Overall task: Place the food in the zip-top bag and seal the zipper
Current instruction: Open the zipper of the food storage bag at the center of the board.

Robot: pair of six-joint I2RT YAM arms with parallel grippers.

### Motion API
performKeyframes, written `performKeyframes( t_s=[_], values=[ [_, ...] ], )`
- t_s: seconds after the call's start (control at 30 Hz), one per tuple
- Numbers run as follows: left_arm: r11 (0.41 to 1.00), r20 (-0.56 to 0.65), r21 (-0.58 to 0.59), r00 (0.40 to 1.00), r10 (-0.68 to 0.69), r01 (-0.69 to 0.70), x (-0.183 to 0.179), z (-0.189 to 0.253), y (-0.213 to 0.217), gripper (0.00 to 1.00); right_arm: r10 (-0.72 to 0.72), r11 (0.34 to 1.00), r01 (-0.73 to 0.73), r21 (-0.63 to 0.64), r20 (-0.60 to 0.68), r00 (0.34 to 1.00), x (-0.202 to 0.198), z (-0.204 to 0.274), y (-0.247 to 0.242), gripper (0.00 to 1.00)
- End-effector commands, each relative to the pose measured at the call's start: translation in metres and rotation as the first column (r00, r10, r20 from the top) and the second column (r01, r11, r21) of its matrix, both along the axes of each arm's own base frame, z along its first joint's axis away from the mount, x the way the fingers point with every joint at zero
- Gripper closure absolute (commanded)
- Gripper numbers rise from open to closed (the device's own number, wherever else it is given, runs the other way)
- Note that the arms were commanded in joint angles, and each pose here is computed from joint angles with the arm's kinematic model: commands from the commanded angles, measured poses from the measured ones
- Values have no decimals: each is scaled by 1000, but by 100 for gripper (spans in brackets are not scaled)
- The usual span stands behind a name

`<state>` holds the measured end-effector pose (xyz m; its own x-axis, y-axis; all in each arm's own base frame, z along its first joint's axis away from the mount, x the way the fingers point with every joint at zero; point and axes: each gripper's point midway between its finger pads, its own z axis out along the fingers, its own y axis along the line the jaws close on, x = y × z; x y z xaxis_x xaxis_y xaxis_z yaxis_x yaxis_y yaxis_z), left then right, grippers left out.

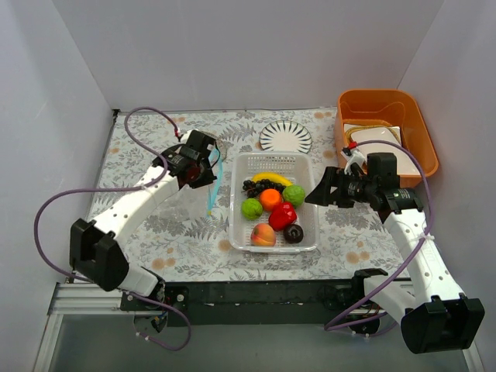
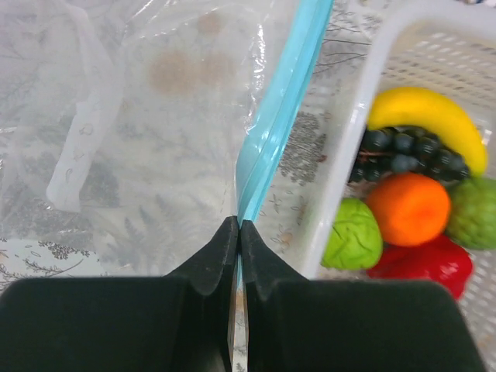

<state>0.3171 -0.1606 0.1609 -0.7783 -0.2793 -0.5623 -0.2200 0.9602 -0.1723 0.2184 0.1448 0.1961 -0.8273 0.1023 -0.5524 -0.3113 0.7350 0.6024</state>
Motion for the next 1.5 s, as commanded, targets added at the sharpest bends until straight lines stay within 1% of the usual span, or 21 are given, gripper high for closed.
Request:
performKeyframes(
  t_s=[0.0, 0.03, 0.07, 0.17, 0.2, 0.23, 0.27, 0.43, 0.5, 0.53, 0.6, 0.7, 1.03, 1.07, 1.13, 1.2, 1.27, 1.3, 1.33, 1.43, 1.47],
  values=[
    [995, 44, -86, 998, -46, 50, -22, 26, 0, 100, 41, 985, -63, 163, 133, 990, 14, 49, 28, 12],
    [994, 72, -101, 996, -42, 49, -26, 37, 2, 100, 58, 979, -80, 186, 123, 991, 13, 53, 39, 13],
    [992, 78, -116, 996, -44, 53, -28, 39, 2, 100, 67, 975, -98, 199, 157, 985, 17, 61, 47, 13],
    [983, 118, -167, 991, -61, 80, -37, 54, 0, 100, 108, 969, -144, 203, 177, 978, 20, 71, 81, 13],
    [981, 128, -178, 990, -60, 83, -38, 57, 0, 100, 152, 960, -189, 207, 179, 972, 13, 73, 98, 13],
    [980, 135, -183, 989, -57, 82, -39, 57, 0, 100, 134, 966, -161, 201, 142, 981, 20, 66, 106, 13],
    [978, 149, -190, 987, -54, 83, -40, 61, 1, 100, 129, 963, -164, 213, 168, 977, 26, 72, 114, 13],
    [975, 147, -199, 987, -70, 99, -42, 62, -1, 100, 177, 944, -209, 256, 144, 974, 32, 65, 161, 22],
    [974, 152, -200, 985, -77, 107, -43, 63, -1, 100, 208, 934, -244, 261, 160, 965, 32, 73, 182, 22],
    [973, 155, -204, 985, -81, 112, -43, 63, -2, 100, 211, 940, -240, 244, 137, 968, 37, 61, 192, 23],
    [971, 160, -206, 983, -85, 117, -44, 64, -3, 100, 235, 932, -266, 247, 147, 961, 38, 67, 211, 23],
    [970, 165, -209, 982, -87, 122, -44, 65, -3, 100, 263, 932, -284, 227, 117, 958, 48, 52, 239, 23],
    [967, 186, -215, 978, -96, 136, -46, 71, -3, 100, 264, 947, -268, 175, 49, 963, 63, 16, 272, 29],
    [966, 190, -218, 977, -95, 136, -46, 72, -3, 100, 270, 945, -274, 178, 46, 962, 63, 15, 273, 34],
    [967, 187, -216, 978, -94, 134, -47, 71, -2, 100, 284, 940, -287, 186, 39, 958, 63, 13, 278, 41],
    [967, 189, -217, 978, -92, 133, -47, 72, -2, 100, 298, 936, -298, 185, 31, 954, 63, 9, 282, 41],
    [967, 190, -218, 978, -91, 132, -47, 72, -2, 100, 322, 926, -321, 199, 29, 946, 60, 8, 285, 55],
    [965, 192, -224, 977, -92, 135, -46, 72, -3, 100, 335, 920, -334, 207, 28, 942, 59, 7, 287, 69],
    [964, 196, -226, 976, -92, 137, -46, 74, -4, 100, 344, 916, -342, 211, 30, 939, 58, 8, 288, 76],
    [964, 191, -226, 977, -96, 139, -44, 73, -6, 100, 348, 916, -345, 206, 23, 937, 57, 4, 288, 90],
    [967, 188, -219, 978, -92, 133, -43, 72, -5, 100, 347, 916, -345, 205, 24, 937, 56, 4, 287, 91]
  ],
)
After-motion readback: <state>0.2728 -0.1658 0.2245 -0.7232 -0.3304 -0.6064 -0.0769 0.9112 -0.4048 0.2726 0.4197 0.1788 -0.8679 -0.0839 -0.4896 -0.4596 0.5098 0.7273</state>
